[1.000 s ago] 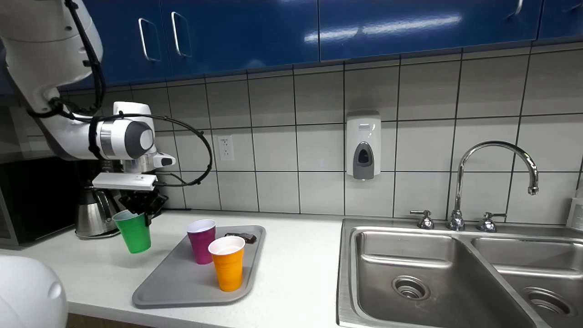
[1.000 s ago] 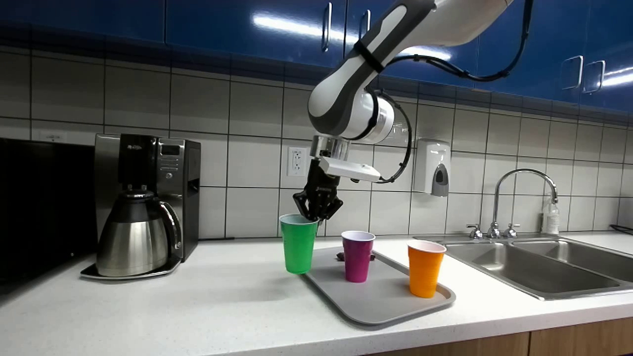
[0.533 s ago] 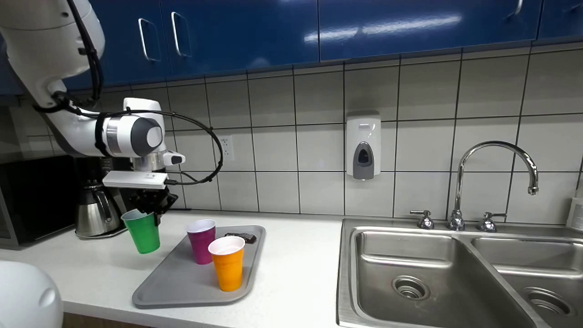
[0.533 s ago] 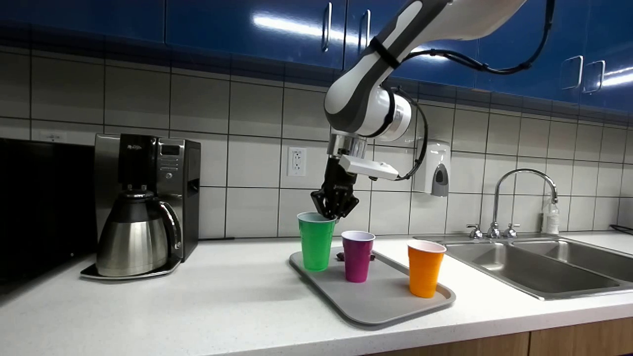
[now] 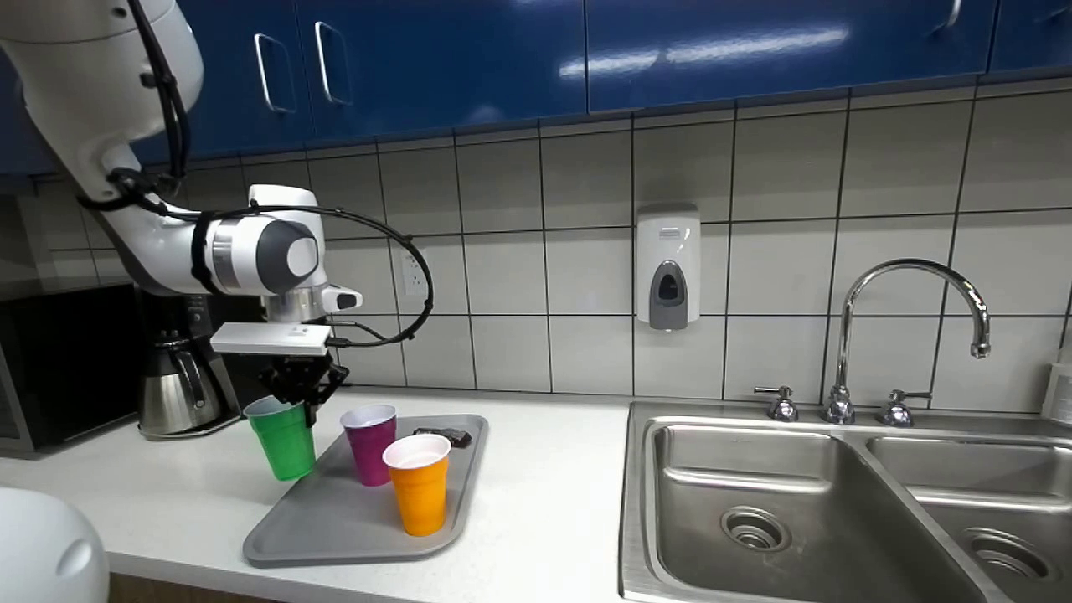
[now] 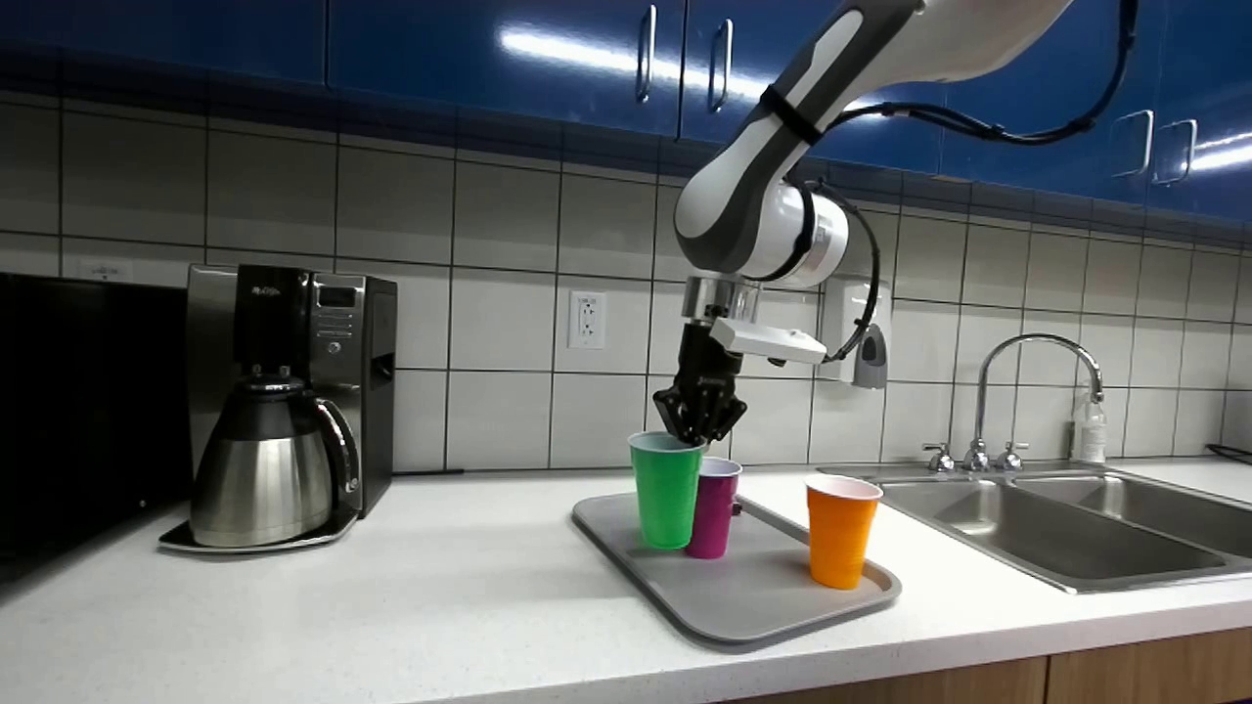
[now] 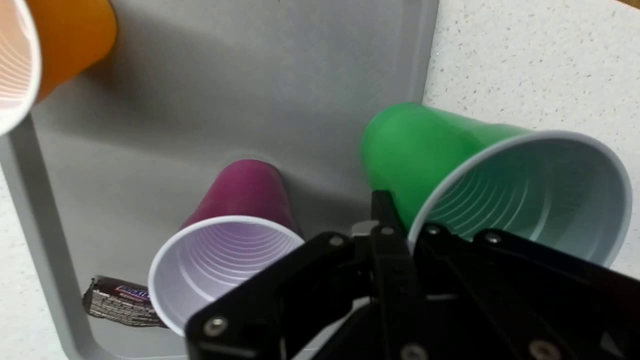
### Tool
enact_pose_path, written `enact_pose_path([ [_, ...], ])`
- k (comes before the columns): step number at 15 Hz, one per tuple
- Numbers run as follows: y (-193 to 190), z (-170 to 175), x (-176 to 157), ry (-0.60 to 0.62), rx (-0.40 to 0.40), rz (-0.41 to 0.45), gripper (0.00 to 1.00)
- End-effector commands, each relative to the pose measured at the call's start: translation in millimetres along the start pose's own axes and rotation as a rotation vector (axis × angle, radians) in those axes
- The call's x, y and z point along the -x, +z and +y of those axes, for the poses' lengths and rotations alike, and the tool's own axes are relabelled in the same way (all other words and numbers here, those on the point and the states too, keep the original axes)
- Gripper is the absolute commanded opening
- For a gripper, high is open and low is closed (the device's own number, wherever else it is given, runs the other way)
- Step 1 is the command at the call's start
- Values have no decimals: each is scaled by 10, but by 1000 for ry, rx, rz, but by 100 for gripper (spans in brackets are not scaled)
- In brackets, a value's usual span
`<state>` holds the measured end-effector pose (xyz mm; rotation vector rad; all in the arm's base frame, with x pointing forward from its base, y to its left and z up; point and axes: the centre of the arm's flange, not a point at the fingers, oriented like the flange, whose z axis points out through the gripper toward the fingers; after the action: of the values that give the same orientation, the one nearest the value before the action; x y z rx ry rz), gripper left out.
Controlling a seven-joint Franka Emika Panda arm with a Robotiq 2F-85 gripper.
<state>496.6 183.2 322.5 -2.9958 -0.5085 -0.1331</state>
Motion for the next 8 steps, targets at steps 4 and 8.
enact_pose_path([
  [4,-87,325,234,25,-1,-26,1],
  [8,-62,397,317,29,1,-45,1],
])
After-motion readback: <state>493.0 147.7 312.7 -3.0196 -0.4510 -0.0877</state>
